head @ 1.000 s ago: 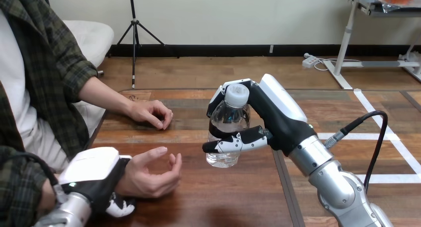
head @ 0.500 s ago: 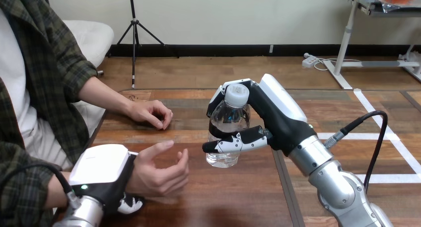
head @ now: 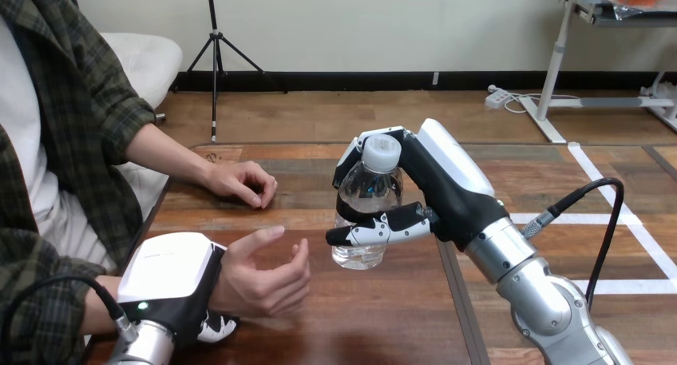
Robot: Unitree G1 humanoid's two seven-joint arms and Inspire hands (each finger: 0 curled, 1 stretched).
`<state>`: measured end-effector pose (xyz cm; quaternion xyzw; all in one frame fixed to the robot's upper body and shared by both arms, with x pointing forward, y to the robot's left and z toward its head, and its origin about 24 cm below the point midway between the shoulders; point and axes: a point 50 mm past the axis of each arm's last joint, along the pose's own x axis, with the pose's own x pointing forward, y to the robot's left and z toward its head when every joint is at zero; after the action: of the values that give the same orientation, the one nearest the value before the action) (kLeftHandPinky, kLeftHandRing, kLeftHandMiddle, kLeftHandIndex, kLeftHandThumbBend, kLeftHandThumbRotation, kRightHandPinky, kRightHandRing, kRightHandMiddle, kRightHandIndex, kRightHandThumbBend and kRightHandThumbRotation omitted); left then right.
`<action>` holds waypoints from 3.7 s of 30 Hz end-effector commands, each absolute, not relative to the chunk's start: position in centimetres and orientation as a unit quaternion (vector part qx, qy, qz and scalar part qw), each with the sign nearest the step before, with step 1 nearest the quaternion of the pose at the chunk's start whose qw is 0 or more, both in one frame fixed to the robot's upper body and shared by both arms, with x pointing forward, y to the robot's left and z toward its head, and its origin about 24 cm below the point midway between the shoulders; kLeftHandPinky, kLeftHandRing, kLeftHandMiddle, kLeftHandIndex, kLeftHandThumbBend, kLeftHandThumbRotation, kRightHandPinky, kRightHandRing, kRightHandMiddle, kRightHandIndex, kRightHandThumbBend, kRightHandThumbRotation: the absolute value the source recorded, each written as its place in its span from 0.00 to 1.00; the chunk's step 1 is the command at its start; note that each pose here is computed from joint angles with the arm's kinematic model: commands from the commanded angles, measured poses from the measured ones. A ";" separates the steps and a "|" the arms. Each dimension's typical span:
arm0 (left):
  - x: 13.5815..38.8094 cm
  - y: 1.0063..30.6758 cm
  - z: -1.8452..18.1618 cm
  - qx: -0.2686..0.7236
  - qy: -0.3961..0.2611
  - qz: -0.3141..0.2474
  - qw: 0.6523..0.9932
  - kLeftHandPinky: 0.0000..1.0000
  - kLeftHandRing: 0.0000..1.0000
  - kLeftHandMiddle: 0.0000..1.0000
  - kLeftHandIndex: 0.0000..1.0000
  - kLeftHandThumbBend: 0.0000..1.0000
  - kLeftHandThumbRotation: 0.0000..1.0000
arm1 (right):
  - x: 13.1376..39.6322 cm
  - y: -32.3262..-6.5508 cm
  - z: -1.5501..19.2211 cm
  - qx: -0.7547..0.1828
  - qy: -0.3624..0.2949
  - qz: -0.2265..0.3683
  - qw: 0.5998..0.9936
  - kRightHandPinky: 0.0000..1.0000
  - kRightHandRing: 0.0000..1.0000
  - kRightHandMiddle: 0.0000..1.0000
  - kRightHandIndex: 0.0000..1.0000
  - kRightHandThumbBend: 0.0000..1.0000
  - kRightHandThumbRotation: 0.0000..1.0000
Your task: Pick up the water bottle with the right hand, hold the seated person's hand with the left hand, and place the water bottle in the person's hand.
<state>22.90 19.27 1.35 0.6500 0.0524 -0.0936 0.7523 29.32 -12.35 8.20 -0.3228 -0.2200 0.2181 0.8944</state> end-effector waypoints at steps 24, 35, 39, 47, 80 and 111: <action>22.7 18.6 0.3 0.611 -0.027 -0.047 0.790 0.30 0.35 0.40 0.45 0.81 0.00 | 30.0 -12.4 11.3 -0.313 -0.285 0.199 0.884 0.35 0.37 0.43 0.43 0.77 0.00; 22.4 18.5 0.5 0.585 -0.069 -0.018 0.808 0.31 0.36 0.41 0.46 0.81 0.00 | 30.0 -12.3 11.5 -0.311 -0.292 0.198 0.883 0.35 0.37 0.43 0.43 0.77 0.00; 22.3 18.3 0.6 0.567 -0.084 -0.009 0.819 0.31 0.36 0.41 0.46 0.81 0.00 | 30.0 -12.3 11.6 -0.311 -0.297 0.198 0.881 0.34 0.37 0.43 0.43 0.78 0.00; 22.2 17.9 1.0 0.532 -0.115 0.004 0.839 0.32 0.37 0.41 0.46 0.82 0.00 | 29.9 -12.3 11.9 -0.307 -0.306 0.199 0.879 0.34 0.37 0.43 0.43 0.78 0.00; 22.2 14.5 3.1 0.474 -0.202 -0.003 0.857 0.30 0.35 0.39 0.42 0.84 0.00 | 30.1 -11.6 14.1 -0.292 -0.354 0.193 0.867 0.35 0.39 0.44 0.43 0.78 0.00; 21.8 13.0 3.3 0.468 -0.217 -0.028 0.856 0.28 0.32 0.37 0.41 0.86 0.00 | 30.9 -10.8 15.3 -0.297 -0.378 0.187 0.857 0.33 0.39 0.44 0.43 0.76 0.00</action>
<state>21.69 15.61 2.15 0.4983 -0.1662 0.0070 0.8509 30.04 -11.28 11.45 -0.3110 -0.3049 0.2201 0.8728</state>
